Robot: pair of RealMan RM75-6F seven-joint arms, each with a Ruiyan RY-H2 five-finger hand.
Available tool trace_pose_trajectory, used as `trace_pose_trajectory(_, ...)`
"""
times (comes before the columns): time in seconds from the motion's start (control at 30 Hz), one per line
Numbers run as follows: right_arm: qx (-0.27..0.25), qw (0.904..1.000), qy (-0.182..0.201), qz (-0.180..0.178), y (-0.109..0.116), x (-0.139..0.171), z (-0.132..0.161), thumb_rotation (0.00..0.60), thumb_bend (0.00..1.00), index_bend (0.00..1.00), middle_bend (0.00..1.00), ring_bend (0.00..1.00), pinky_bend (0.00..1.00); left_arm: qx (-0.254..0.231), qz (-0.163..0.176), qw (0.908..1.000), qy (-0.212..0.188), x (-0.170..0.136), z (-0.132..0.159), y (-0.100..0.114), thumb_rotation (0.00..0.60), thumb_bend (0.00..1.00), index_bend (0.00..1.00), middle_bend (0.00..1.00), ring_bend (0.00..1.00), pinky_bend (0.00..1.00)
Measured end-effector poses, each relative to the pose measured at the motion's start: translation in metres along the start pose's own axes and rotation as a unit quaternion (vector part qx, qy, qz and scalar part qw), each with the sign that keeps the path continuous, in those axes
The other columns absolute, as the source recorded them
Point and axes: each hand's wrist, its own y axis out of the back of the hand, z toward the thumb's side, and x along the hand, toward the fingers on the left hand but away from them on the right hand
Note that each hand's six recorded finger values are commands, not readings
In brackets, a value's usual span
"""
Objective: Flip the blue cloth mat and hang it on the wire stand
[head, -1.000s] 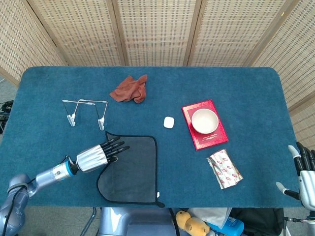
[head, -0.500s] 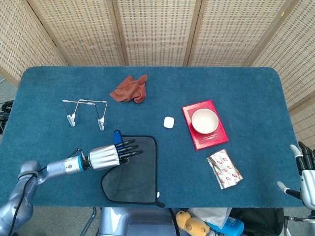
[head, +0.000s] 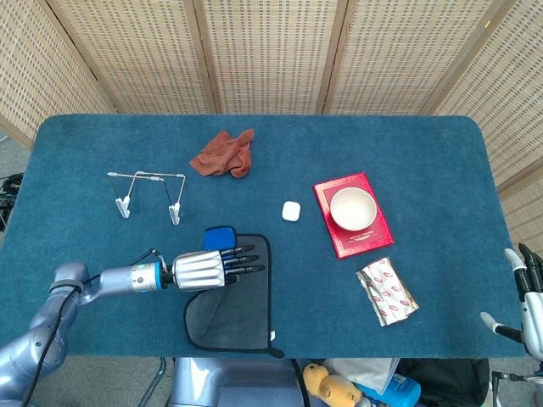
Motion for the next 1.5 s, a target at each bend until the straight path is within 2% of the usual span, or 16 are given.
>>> trace_pose_trajectory(0.3, -0.002, 1.0000, -0.005, 0.003, 0.000, -0.002, -0.002, 0.600, 0.00, 0.00, 0.00, 0.00, 0.00, 0.013, -0.014, 0.9996, -0.022, 0.026, 0.003, -0.004, 0.600, 0.61, 0.54, 0.00, 0.00, 0.03)
trace_pose_trajectory(0.87, -0.007, 0.9999, -0.015, 0.004, 0.001, -0.004, -0.008, 0.600, 0.00, 0.00, 0.00, 0.00, 0.00, 0.020, -0.023, 0.9990, -0.033, 0.063, 0.011, -0.010, 0.600, 0.61, 0.53, 0.00, 0.00, 0.05)
trace_pose_trajectory(0.93, -0.008, 0.9998, -0.016, 0.004, 0.002, -0.004, -0.009, 0.600, 0.00, 0.00, 0.00, 0.00, 0.00, 0.018, -0.023, 0.9991, -0.032, 0.066, 0.013, -0.011, 0.600, 0.61, 0.49, 0.00, 0.00, 0.05)
trace_pose_trajectory(1.0, -0.009, 0.9998, -0.016, 0.004, 0.002, -0.003, -0.009, 0.600, 0.00, 0.00, 0.00, 0.00, 0.00, 0.020, -0.026, 0.9989, -0.033, 0.069, 0.015, -0.014, 0.600, 0.59, 0.36, 0.00, 0.00, 0.05)
trace_pose_trajectory(1.07, -0.008, 0.9998, -0.016, 0.005, 0.002, -0.003, -0.009, 0.600, 0.00, 0.00, 0.00, 0.00, 0.00, 0.023, -0.031, 0.9987, -0.033, 0.071, 0.016, -0.016, 0.600, 0.55, 0.12, 0.00, 0.00, 0.05)
trace_pose_trajectory(1.1, -0.008, 0.9998, -0.016, 0.005, 0.002, -0.003, -0.010, 0.600, 0.00, 0.00, 0.00, 0.00, 0.00, 0.023, -0.033, 0.9987, -0.032, 0.072, 0.016, -0.017, 0.600, 0.53, 0.05, 0.00, 0.00, 0.05)
trace_pose_trajectory(1.13, -0.008, 0.9998, -0.017, 0.005, 0.003, -0.003, -0.010, 0.600, 0.00, 0.00, 0.00, 0.00, 0.00, 0.022, -0.035, 0.9987, -0.030, 0.073, 0.016, -0.018, 0.600, 0.53, 0.02, 0.00, 0.00, 0.05)
trace_pose_trajectory(1.3, -0.010, 0.9998, -0.017, 0.004, 0.003, -0.002, -0.010, 0.600, 0.00, 0.00, 0.00, 0.00, 0.00, 0.019, -0.047, 0.9987, -0.011, 0.076, 0.011, -0.023, 0.600, 0.50, 0.00, 0.00, 0.00, 0.05)
trace_pose_trajectory(1.5, -0.010, 0.9998, -0.015, 0.005, 0.003, -0.001, -0.009, 0.600, 0.00, 0.00, 0.00, 0.00, 0.00, 0.012, -0.031, 0.9995, 0.002, 0.072, 0.004, -0.014, 0.600, 0.43, 0.00, 0.00, 0.00, 0.05)
